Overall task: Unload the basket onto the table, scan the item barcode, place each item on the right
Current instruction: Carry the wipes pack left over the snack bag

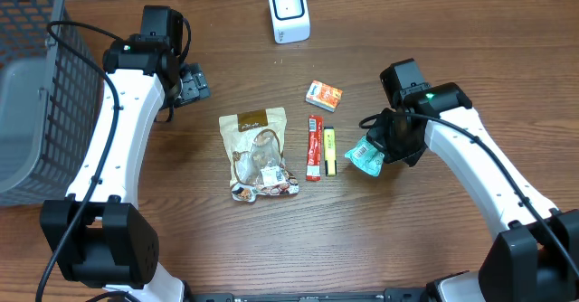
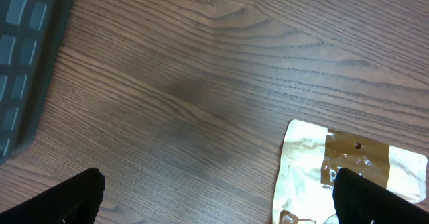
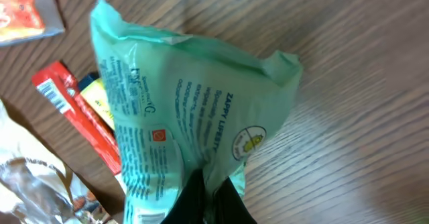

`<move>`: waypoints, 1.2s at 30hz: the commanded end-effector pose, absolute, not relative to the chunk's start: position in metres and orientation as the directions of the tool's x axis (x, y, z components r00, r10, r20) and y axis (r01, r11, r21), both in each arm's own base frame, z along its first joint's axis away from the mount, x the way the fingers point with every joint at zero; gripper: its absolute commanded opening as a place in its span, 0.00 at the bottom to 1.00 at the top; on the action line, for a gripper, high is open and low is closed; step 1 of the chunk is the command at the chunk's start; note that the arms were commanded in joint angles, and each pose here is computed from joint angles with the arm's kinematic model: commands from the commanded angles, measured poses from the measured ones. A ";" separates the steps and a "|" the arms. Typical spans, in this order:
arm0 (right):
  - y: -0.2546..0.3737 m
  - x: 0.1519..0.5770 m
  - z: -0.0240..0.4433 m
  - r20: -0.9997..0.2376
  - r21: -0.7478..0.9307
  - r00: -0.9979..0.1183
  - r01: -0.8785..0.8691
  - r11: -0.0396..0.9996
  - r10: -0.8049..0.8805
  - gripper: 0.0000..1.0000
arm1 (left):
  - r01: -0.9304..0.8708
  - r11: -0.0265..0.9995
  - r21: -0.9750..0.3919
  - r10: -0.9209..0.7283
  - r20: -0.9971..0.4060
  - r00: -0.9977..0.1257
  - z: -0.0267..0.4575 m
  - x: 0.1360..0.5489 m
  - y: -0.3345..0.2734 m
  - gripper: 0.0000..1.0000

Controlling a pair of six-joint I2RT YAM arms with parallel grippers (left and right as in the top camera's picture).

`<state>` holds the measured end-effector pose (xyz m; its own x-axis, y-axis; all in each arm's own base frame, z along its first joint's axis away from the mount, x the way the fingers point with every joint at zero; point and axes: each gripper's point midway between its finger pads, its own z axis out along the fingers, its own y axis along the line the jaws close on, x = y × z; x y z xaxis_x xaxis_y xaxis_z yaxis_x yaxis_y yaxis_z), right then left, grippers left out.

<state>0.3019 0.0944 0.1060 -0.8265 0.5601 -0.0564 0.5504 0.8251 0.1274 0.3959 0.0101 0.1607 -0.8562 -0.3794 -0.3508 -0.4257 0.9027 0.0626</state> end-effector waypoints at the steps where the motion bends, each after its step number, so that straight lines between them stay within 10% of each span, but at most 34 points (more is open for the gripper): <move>1: 0.099 0.325 0.139 -0.156 0.190 -0.865 0.447 0.874 0.477 0.04 | -0.430 0.901 0.063 -0.378 -0.375 -0.847 0.168 0.400 0.012 1.00; 10: 0.153 0.337 0.175 -0.201 0.356 -0.938 0.199 0.913 0.283 0.04 | -0.430 0.901 0.063 -0.378 -0.375 -0.847 0.168 0.400 0.012 1.00; 36: 0.289 0.291 0.086 -0.148 0.310 -0.981 -0.166 0.936 -0.125 0.04 | -0.430 0.901 0.063 -0.378 -0.375 -0.847 0.168 0.400 0.012 1.00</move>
